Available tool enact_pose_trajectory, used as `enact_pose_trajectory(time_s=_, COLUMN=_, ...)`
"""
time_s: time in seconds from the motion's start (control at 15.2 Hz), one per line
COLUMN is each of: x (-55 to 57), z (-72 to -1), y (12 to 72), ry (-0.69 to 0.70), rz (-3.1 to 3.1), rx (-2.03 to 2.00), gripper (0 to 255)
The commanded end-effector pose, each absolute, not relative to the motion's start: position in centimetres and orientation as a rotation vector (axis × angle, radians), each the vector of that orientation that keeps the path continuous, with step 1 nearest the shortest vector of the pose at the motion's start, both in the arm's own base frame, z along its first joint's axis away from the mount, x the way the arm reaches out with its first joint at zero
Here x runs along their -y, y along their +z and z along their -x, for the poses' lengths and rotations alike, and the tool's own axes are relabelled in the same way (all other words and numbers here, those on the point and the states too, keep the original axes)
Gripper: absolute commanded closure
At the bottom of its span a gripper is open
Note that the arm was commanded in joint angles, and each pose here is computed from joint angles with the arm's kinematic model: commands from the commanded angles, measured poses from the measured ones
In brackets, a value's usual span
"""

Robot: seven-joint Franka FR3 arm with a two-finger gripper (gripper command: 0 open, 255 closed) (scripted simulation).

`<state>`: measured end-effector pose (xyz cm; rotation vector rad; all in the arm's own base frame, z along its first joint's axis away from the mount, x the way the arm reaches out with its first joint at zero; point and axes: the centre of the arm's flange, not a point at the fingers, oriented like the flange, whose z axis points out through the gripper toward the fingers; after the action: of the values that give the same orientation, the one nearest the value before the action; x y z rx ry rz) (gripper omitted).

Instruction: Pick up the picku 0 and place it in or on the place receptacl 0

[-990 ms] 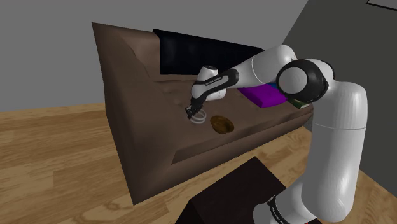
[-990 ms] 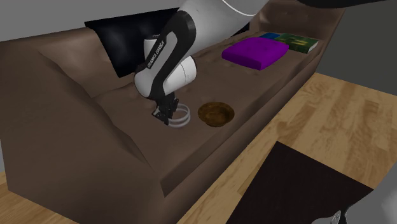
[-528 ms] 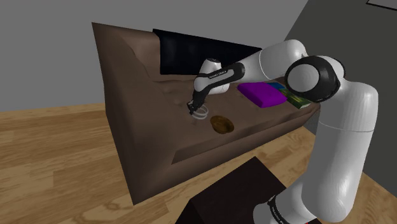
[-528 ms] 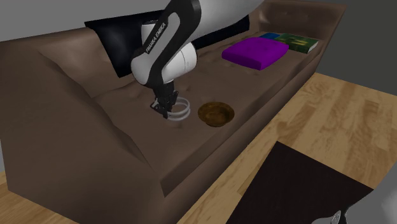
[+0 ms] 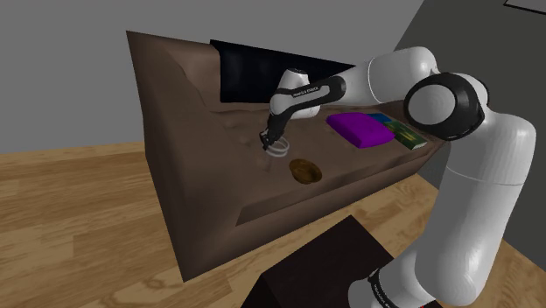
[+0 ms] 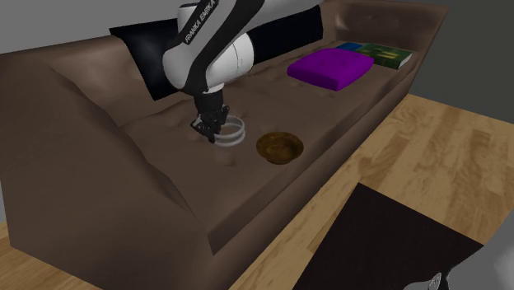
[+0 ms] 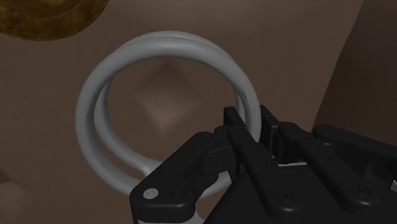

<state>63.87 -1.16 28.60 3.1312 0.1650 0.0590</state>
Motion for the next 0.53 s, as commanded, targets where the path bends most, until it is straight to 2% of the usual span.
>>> enact_pose_trajectory(time_s=0.0, x=2.2, z=-62.9, y=29.0, ry=0.059, rz=-3.131, rx=-0.165, gripper=255)
enact_pose_trajectory(time_s=0.46, x=9.1, z=-56.8, y=29.1, ry=0.059, rz=-3.131, rx=-0.165, gripper=255)
